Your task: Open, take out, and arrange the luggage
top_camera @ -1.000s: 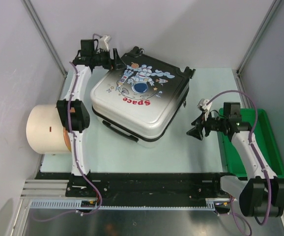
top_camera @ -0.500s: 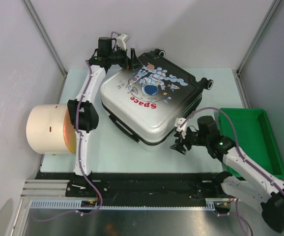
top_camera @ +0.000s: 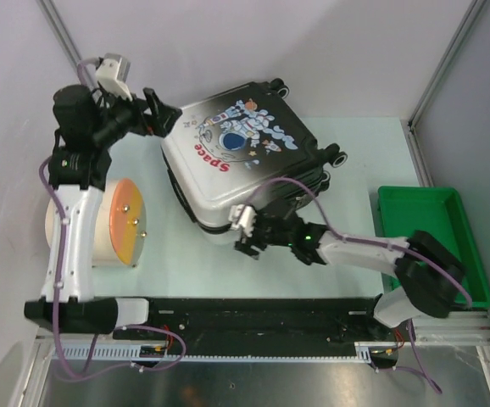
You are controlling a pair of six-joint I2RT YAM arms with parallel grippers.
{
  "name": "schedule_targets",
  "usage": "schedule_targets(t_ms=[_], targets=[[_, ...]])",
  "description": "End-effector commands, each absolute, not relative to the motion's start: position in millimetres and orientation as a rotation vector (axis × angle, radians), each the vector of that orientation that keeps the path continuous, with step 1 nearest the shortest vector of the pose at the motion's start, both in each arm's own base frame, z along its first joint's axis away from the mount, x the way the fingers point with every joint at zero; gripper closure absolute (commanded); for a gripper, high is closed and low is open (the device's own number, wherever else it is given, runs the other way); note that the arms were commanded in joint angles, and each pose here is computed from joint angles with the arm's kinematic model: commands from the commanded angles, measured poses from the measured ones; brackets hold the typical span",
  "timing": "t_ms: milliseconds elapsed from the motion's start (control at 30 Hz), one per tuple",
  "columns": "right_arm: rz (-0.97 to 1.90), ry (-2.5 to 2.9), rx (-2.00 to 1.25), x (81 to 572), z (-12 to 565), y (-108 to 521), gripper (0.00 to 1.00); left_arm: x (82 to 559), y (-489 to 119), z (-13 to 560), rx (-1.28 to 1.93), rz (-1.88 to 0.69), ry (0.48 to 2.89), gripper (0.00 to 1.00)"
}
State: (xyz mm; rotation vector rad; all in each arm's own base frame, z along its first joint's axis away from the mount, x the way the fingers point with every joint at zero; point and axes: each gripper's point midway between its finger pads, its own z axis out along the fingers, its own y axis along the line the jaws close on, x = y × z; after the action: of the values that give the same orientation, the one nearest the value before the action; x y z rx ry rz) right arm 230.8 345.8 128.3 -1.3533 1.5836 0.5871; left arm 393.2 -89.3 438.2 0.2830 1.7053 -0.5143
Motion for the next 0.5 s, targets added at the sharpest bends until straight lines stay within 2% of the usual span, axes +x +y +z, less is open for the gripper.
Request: schedule_targets(t_ms=[0, 100, 167, 200, 267, 300, 333, 400, 467], targets=[[0.508, 1.205, -1.113, 272.4, 259.0, 424.9, 0.18, 386.6, -97.9, 384.1, 0.289, -0.577, 1.818, 0.00], [0.574, 1.246, -1.126, 271.8, 280.9, 414.2, 0.17, 364.8, -109.7, 383.5, 0.377, -0.639, 1.794, 0.00], [0.712, 1.386, -1.142, 255.8, 279.5, 381.3, 0.15, 348.9, -118.3, 384.5, 0.431, -0.692, 1.775, 0.00], [0.702, 1.558, -1.134, 266.2, 254.6, 346.6, 0.14, 343.9, -120.8, 384.5, 0.456, -0.701, 1.765, 0.00], [0.775, 1.655, -1.077, 258.7, 258.8, 310.7, 0.13, 334.2, -126.5, 381.1, 0.493, -0.721, 1.758, 0.00], [0.731, 1.780, -0.999, 270.7, 234.2, 273.7, 0.13, 331.9, -128.2, 380.2, 0.507, -0.718, 1.753, 0.00], [0.709, 1.778, -0.942, 270.8, 240.2, 254.5, 0.14, 330.6, -130.2, 377.9, 0.520, -0.717, 1.753, 0.00], [0.635, 1.852, -0.796, 282.1, 212.0, 211.9, 0.17, 328.3, -136.9, 371.8, 0.549, -0.707, 1.755, 0.00], [0.603, 1.828, -0.708, 283.7, 207.5, 191.2, 0.17, 328.5, -144.2, 364.7, 0.563, -0.715, 1.769, 0.00]])
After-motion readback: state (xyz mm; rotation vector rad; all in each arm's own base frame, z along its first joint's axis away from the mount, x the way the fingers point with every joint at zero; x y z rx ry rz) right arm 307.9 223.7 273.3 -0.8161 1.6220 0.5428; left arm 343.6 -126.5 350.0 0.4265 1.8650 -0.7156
